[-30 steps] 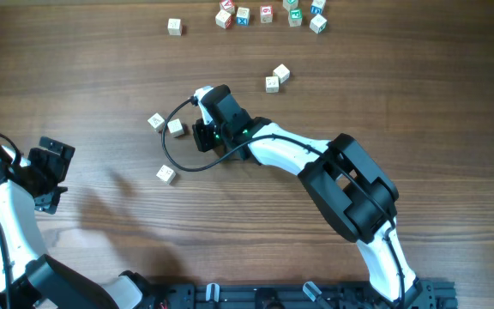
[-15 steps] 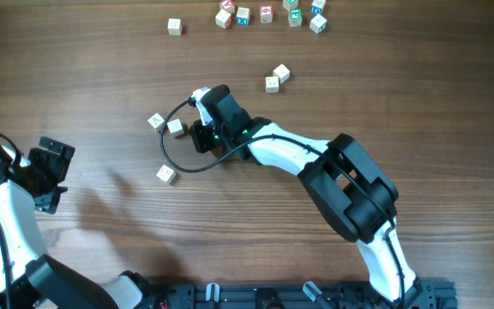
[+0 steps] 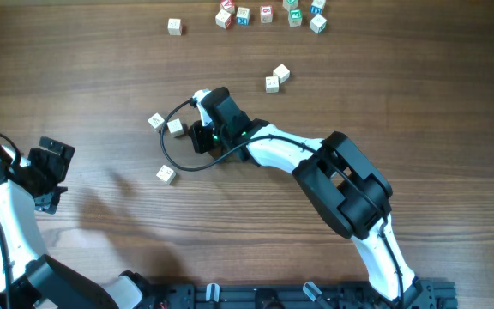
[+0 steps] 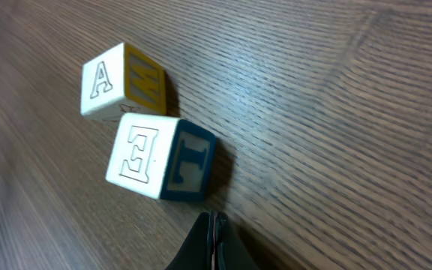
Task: Form a circle
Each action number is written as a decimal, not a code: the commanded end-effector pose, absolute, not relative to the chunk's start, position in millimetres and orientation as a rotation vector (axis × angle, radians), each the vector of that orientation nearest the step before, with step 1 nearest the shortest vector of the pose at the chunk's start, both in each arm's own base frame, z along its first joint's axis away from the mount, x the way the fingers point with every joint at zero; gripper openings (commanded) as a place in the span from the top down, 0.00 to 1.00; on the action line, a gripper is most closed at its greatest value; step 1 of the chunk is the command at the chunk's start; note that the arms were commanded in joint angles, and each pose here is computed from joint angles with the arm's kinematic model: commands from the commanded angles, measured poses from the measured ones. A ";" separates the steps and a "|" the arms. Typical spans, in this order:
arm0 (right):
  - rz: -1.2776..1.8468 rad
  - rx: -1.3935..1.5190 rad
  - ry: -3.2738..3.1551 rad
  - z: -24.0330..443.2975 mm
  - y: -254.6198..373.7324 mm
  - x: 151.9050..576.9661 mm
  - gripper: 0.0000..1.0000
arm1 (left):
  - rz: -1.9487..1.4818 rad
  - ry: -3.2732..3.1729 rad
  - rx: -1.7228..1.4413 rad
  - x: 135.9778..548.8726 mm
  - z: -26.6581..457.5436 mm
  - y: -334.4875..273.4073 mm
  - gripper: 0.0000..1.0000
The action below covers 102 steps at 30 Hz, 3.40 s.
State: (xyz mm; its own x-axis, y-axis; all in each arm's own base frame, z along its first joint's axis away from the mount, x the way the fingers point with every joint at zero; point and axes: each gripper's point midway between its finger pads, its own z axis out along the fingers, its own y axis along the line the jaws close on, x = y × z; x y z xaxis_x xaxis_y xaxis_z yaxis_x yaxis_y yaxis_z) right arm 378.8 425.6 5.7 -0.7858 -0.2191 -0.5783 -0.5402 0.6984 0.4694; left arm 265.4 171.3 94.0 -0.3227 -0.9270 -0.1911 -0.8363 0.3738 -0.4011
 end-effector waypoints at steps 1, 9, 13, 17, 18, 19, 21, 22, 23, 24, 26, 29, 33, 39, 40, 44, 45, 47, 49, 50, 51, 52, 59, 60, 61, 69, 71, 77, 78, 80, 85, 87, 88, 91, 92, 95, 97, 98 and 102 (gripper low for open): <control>0.935 -0.592 2.419 2.9 432.9 375.0 0.96 | -0.308 2.255 -1.556 262.4 90.0 173.1 0.00; 0.952 -0.600 2.411 4.8 434.9 374.1 0.96 | -0.309 2.255 -1.556 262.5 90.1 173.1 0.00; 0.953 -0.599 2.411 4.9 435.0 374.2 0.96 | -0.308 2.255 -1.556 262.4 90.0 173.1 0.00; 0.973 -0.610 2.404 6.7 437.1 372.6 0.96 | -0.308 2.255 -1.556 262.4 90.0 173.1 0.00; 0.976 -0.612 2.402 7.1 437.4 372.6 0.96 | -0.309 2.255 -1.556 262.5 90.1 173.1 0.00; 0.977 -0.612 2.402 7.2 437.6 372.5 0.96 | -0.309 2.255 -1.556 262.5 90.1 173.1 0.00; 0.978 -0.612 2.399 7.6 437.9 372.8 0.96 | -0.308 2.255 -1.556 262.4 90.0 173.1 0.00; 0.978 -0.612 2.399 7.7 437.8 373.0 0.96 | -0.309 2.255 -1.556 262.5 90.1 173.1 0.00; 0.978 -0.612 2.396 8.0 438.1 373.2 0.96 | -0.308 2.255 -1.556 262.4 90.0 173.1 0.00; 0.979 -0.612 2.395 8.2 438.3 373.3 0.96 | -0.308 2.255 -1.556 262.4 90.0 173.1 0.00; 0.980 -0.612 2.392 8.8 438.6 373.6 0.96 | -0.308 2.255 -1.556 262.4 90.0 173.1 0.00; 0.980 -0.612 2.391 8.8 438.6 373.7 0.96 | -0.308 2.255 -1.556 262.4 90.0 173.1 0.00; 0.982 -0.613 2.387 9.4 439.0 374.0 0.96 | -0.308 2.255 -1.556 262.4 90.0 173.1 0.00; 0.985 -0.612 2.379 10.8 439.9 374.9 0.96 | -0.309 2.255 -1.556 262.5 90.1 173.1 0.00; 0.985 -0.612 2.379 10.9 439.9 375.0 0.96 | -0.308 2.255 -1.556 262.4 90.0 173.1 0.00; 0.987 -0.612 2.374 11.7 440.4 375.5 0.96 | -0.308 2.255 -1.556 262.4 90.0 173.1 0.00; 0.988 -0.612 2.373 11.9 440.5 375.6 0.96 | -0.308 2.255 -1.556 262.4 90.0 173.1 0.00; 0.989 -0.613 2.372 12.1 440.7 375.6 0.96 | -0.308 2.255 -1.556 262.4 90.0 173.1 0.00; 0.992 -0.615 2.372 12.1 440.9 375.1 0.96 | -0.308 2.255 -1.556 262.4 90.0 173.1 0.00; 0.992 -0.615 2.373 12.1 440.9 375.0 0.96 | -0.308 2.255 -1.556 262.4 90.0 173.1 0.00; 0.995 -0.616 2.374 12.1 441.0 374.5 0.96 | -0.308 2.255 -1.556 262.4 90.0 173.1 0.00; 0.995 -0.617 2.375 11.9 441.0 374.3 0.96 | -0.309 2.255 -1.556 262.5 90.1 173.1 0.00; 0.982 -0.611 2.385 9.8 439.0 374.6 0.96 | -0.308 2.255 -1.556 262.5 90.1 173.1 0.00; 0.975 -0.608 2.391 8.7 438.1 374.5 0.96 | -0.309 2.255 -1.556 262.5 90.1 173.1 0.00; 0.975 -0.607 2.394 8.2 437.8 374.2 0.96 | -0.308 2.255 -1.556 262.4 90.0 173.1 0.00; 0.976 -0.606 2.392 8.7 438.1 374.4 0.96 | -0.308 2.255 -1.556 262.4 90.0 173.1 0.00; 0.978 -0.608 2.392 8.7 438.4 374.1 0.96 | -0.308 2.255 -1.556 262.4 90.0 173.1 0.00; 1.012 -0.583 2.428 7.0 438.7 368.8 0.96 | -0.308 2.255 -1.556 262.5 90.1 173.1 0.00; 1.022 -0.589 2.430 7.2 439.3 367.3 0.96 | -0.308 2.255 -1.556 262.4 90.0 173.1 0.00; 1.054 -0.596 2.441 7.6 441.0 362.7 0.96 | -0.308 2.255 -1.556 262.4 90.0 173.1 0.00; 1.087 -0.600 2.456 7.7 442.3 357.7 0.96 | -0.308 2.255 -1.556 262.4 90.0 173.1 0.00; 1.101 -0.607 2.456 8.4 443.3 355.9 0.96 | -0.308 2.255 -1.556 262.4 90.0 173.1 0.00; 1.105 -0.609 2.453 8.9 443.7 355.8 0.96 | -0.308 2.255 -1.556 262.4 90.0 173.1 0.00; 1.105 -0.611 2.451 9.2 443.9 356.0 0.96 | -0.308 2.255 -1.556 262.4 90.0 173.1 0.00; 1.109 -0.615 2.446 10.0 444.5 355.9 0.96 | -0.309 2.255 -1.556 262.5 90.1 173.1 0.00; 1.113 -0.616 2.437 11.3 445.4 356.7 0.96 | -0.308 2.255 -1.556 262.4 90.0 173.1 0.00; 1.113 -0.620 2.431 12.0 445.8 357.2 0.96 | -0.309 2.255 -1.556 262.5 90.1 173.1 0.00; 1.111 -0.626 2.426 12.1 446.0 357.4 0.96 | -0.308 2.255 -1.556 262.4 90.0 173.1 0.00; 1.103 -0.657 2.408 12.7 449.2 355.0 0.96 | -0.309 2.256 -1.556 262.4 90.0 173.0 0.00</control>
State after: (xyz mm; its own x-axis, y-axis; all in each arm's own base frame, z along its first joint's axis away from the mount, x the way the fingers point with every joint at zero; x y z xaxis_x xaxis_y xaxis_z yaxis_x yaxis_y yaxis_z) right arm 361.2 442.8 18.4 -0.8184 -0.2146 -0.5331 -0.5419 0.5970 0.5916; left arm 265.4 171.3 94.0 -0.3227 -0.9270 -0.1911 -0.8363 0.3738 -0.4011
